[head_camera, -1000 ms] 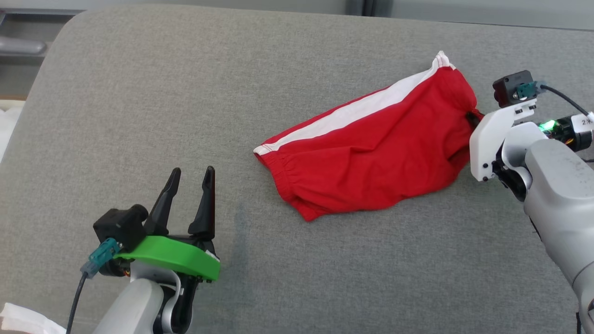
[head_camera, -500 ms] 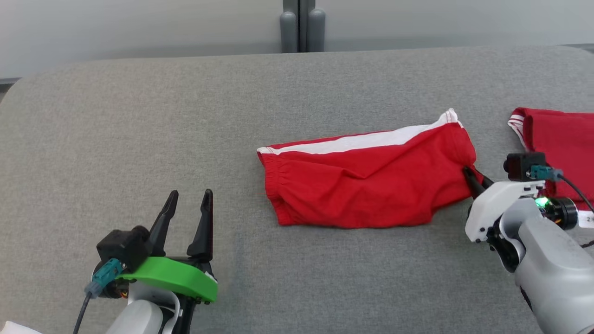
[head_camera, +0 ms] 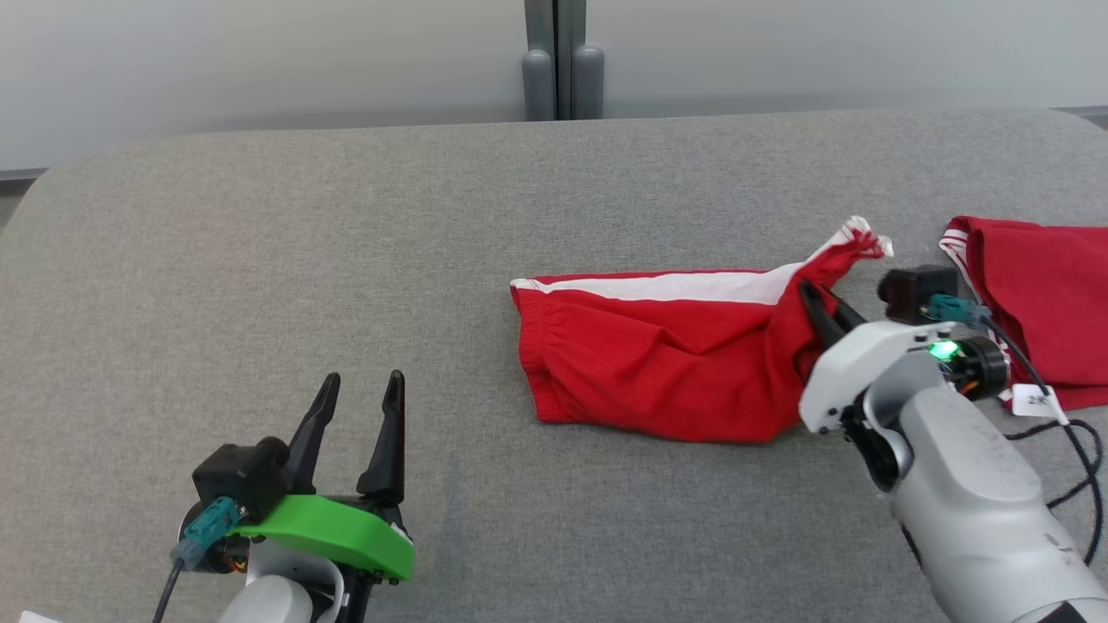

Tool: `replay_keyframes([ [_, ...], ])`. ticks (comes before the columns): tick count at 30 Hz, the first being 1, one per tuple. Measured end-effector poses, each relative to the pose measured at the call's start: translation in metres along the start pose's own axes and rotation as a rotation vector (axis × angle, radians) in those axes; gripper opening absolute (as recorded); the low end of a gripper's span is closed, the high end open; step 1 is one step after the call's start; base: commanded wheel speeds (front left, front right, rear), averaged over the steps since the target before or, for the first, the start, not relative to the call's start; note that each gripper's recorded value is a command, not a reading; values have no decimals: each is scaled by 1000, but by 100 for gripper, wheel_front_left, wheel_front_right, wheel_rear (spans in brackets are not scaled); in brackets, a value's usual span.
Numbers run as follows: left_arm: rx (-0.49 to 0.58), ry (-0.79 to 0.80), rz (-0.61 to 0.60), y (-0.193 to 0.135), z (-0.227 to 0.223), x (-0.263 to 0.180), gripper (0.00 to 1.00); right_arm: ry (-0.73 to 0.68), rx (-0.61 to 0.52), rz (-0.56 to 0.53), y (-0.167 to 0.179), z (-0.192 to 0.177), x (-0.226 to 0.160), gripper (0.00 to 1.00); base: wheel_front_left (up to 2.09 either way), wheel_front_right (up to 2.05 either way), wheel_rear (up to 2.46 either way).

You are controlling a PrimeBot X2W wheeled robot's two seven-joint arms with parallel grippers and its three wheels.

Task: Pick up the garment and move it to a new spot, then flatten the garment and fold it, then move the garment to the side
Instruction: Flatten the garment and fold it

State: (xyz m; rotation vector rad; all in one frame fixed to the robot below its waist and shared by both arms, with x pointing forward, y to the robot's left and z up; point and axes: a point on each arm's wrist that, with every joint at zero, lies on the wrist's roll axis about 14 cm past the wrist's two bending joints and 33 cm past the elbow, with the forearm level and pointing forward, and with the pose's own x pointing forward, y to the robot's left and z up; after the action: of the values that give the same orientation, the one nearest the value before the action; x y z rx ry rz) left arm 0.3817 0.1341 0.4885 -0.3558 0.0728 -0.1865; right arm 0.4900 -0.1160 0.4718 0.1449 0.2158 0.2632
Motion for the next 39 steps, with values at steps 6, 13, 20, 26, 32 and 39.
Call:
replay_keyframes([
  [6, -10, -6, 22, 5, 0, -5, 100, -20, -44, 209, 87, 22, 17, 0, 0, 0, 0],
  [13, -17, -14, 50, 13, 1, -10, 100, 22, -24, 376, 148, 18, 16, 0, 0, 0, 0],
  [20, -17, -11, 76, 21, 0, -13, 100, 90, -23, 464, 178, 4, 16, 0, 0, 0, 0],
  [26, -22, -11, 79, 21, -1, -13, 100, 138, -35, 489, 185, -9, 15, 25, 0, 0, 0],
  [32, -27, -12, 63, 15, -3, -12, 100, 125, -15, 522, 196, -7, 10, 100, 0, 0, 0],
  [39, -28, -13, 32, 4, -4, -9, 100, 6, -29, 490, 185, 19, 16, 100, 0, 0, 0],
])
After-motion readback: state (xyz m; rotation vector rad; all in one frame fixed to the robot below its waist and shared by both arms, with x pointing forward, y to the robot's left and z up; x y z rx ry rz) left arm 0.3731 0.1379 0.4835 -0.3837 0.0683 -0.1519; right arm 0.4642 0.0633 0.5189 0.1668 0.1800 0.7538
